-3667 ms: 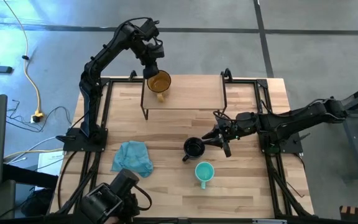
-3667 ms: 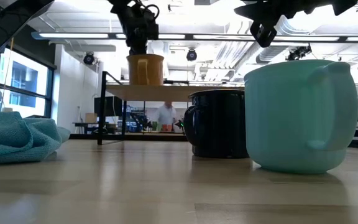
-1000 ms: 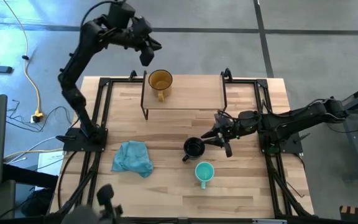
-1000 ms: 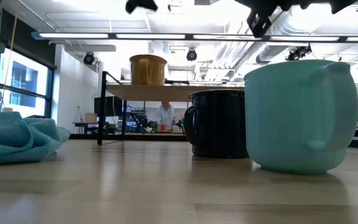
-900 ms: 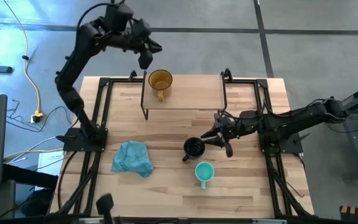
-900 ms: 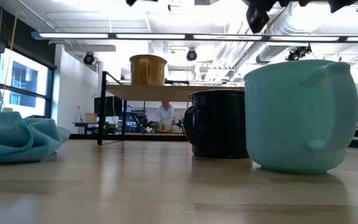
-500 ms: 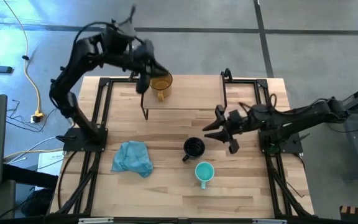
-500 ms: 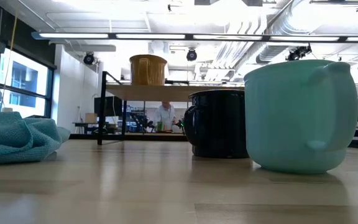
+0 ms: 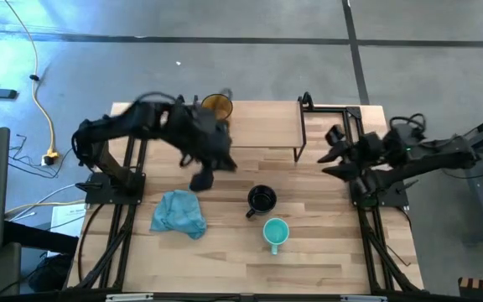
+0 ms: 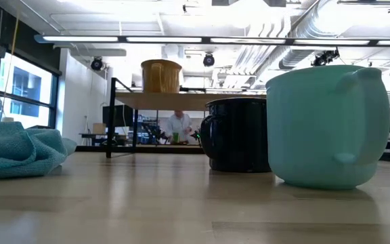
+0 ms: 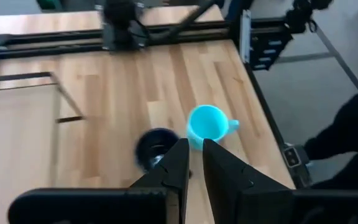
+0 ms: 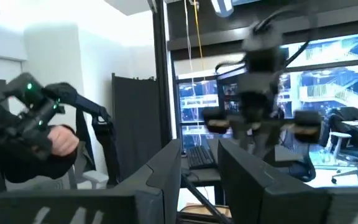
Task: Stack small to large cups/mugs on shelf
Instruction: Put the black cup on the shelf
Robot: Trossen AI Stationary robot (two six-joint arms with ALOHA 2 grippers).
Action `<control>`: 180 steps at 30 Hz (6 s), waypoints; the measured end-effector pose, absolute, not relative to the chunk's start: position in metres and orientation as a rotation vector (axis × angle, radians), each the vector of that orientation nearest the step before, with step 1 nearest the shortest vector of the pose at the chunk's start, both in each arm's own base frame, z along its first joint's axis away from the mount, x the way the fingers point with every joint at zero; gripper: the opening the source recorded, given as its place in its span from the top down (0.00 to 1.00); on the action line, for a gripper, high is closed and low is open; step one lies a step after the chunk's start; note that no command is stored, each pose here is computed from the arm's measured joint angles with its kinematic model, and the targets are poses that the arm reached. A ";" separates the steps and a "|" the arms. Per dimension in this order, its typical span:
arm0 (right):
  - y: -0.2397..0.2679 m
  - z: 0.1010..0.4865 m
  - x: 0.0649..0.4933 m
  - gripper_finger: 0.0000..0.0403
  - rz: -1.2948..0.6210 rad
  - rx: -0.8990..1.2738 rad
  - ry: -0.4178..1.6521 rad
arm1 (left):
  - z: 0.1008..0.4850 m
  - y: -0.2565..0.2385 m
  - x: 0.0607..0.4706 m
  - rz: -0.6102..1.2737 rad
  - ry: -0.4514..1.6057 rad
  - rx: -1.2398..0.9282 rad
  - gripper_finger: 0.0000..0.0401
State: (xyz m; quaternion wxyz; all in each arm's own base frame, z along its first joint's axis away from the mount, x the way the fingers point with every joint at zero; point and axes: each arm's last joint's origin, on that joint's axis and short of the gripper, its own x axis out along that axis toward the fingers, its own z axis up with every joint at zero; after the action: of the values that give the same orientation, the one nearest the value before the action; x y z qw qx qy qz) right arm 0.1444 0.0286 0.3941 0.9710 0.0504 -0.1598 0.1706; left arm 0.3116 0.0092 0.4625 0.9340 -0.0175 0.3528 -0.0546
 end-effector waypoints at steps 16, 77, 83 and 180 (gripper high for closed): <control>0.035 0.366 0.121 0.76 0.334 0.319 0.034 | 0.387 -0.072 0.352 0.006 0.664 -0.066 0.91; 0.039 0.326 0.172 0.76 -0.169 0.325 0.276 | 0.273 -0.109 0.284 0.978 0.533 0.273 0.91; 0.039 0.319 0.167 0.76 -0.117 0.201 0.373 | 0.289 -0.114 0.292 0.966 0.468 0.164 0.91; 0.017 0.258 0.244 0.76 -0.081 0.518 0.684 | 0.260 -0.126 0.270 0.642 0.549 -0.146 0.91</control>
State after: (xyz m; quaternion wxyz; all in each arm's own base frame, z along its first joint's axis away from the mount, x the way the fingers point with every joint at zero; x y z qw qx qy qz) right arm 0.2438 0.0172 0.2577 0.9086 0.2512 0.3314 -0.0394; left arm 0.2697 -0.1259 0.2600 0.9095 -0.0707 0.2663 0.3112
